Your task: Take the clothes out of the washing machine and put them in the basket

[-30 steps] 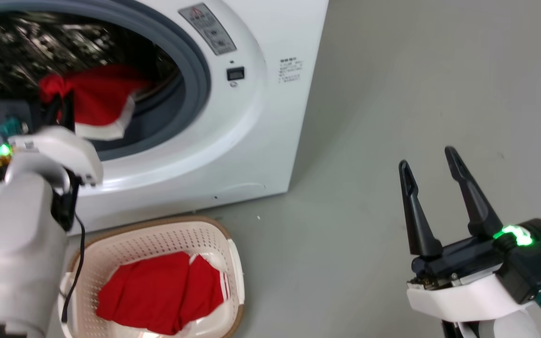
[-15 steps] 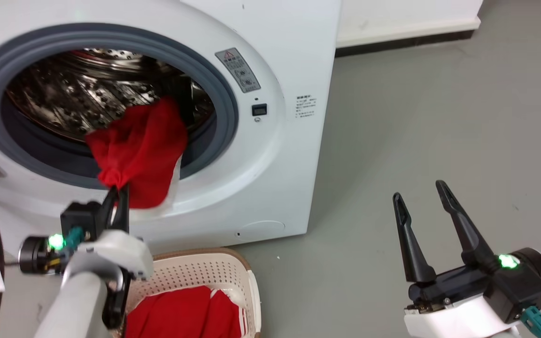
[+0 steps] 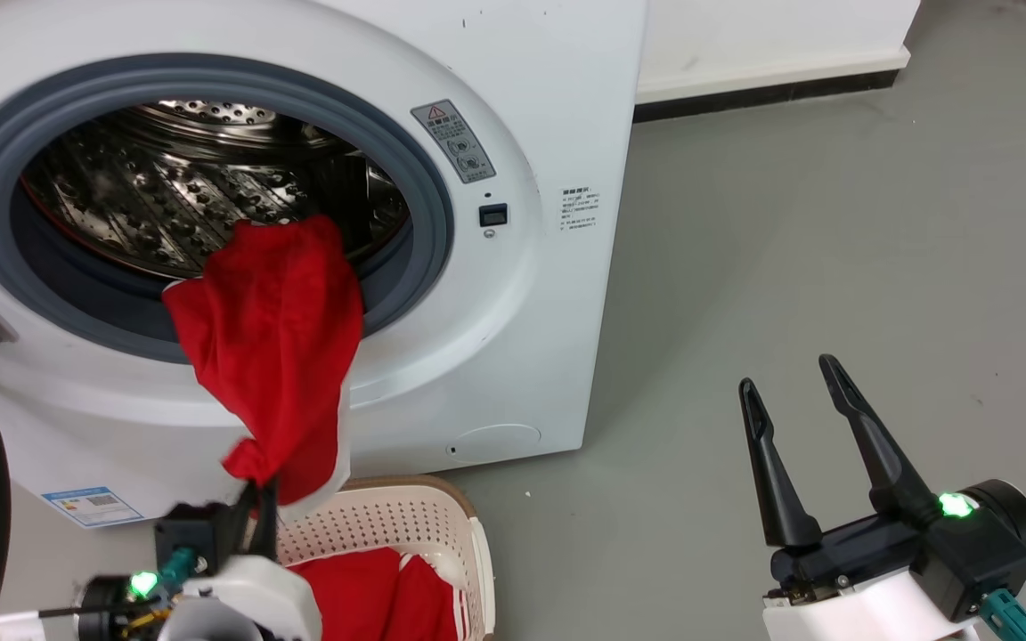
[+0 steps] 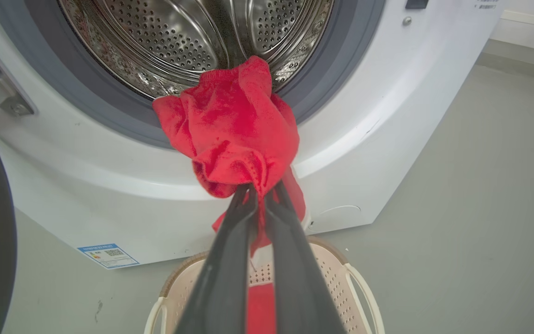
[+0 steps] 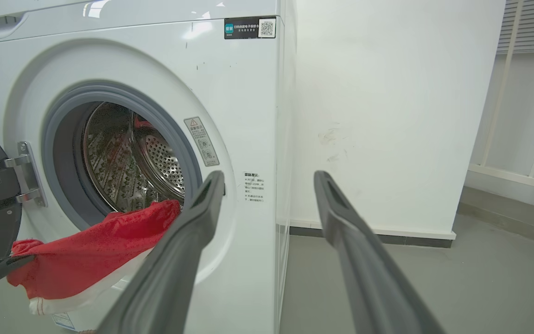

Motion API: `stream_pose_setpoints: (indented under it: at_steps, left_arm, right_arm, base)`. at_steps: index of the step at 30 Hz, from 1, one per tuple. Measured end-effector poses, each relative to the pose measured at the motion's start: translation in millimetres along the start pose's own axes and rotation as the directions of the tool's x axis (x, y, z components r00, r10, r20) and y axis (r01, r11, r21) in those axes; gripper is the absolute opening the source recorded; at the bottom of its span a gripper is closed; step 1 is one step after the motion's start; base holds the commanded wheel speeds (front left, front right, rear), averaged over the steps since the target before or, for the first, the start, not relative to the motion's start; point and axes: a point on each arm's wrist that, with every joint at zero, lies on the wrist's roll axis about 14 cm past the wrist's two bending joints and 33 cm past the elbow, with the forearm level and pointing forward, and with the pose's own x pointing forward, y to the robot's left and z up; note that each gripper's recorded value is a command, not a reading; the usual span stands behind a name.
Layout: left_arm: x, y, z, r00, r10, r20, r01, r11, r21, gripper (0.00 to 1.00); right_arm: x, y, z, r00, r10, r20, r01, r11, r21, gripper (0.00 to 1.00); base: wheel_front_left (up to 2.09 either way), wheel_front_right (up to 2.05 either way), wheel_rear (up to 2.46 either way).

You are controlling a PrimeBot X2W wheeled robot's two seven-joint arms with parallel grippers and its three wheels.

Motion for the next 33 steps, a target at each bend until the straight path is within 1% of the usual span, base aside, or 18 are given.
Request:
stream_pose_setpoints:
  at_steps: [5,13,22,26,33]
  left_arm:
    - [-4,3,-36,0.995,0.004,-0.103,-0.006,1.000,-0.021,0.00]
    - [0,0,-87,0.969,-0.004,-0.248,-0.009,0.999,-0.051,0.00]
    - [11,-1,-140,0.913,-0.010,-0.408,-0.025,0.996,-0.081,0.00]
    - [22,1,-155,0.893,-0.005,-0.451,-0.040,0.995,-0.091,0.00]
    - [34,2,-187,0.843,-0.006,-0.538,-0.058,0.993,-0.102,0.00]
  right_arm:
    - [2,-3,-7,1.000,-0.007,-0.020,0.007,1.000,-0.001,1.00]
    - [14,-6,-17,0.999,-0.007,-0.038,0.006,1.000,-0.008,1.00]
    - [32,-12,-34,0.998,-0.007,-0.066,0.006,1.000,-0.019,1.00]
    - [41,-15,-44,0.997,-0.008,-0.081,0.006,1.000,-0.024,1.00]
    - [54,-20,-63,0.994,-0.008,-0.111,0.005,1.000,-0.027,1.00]
  base:
    - [0.00,0.00,0.00]
    - [0.00,0.00,0.00]
    - [0.00,0.00,0.00]
    - [0.00,0.00,0.00]
    - [0.00,0.00,0.00]
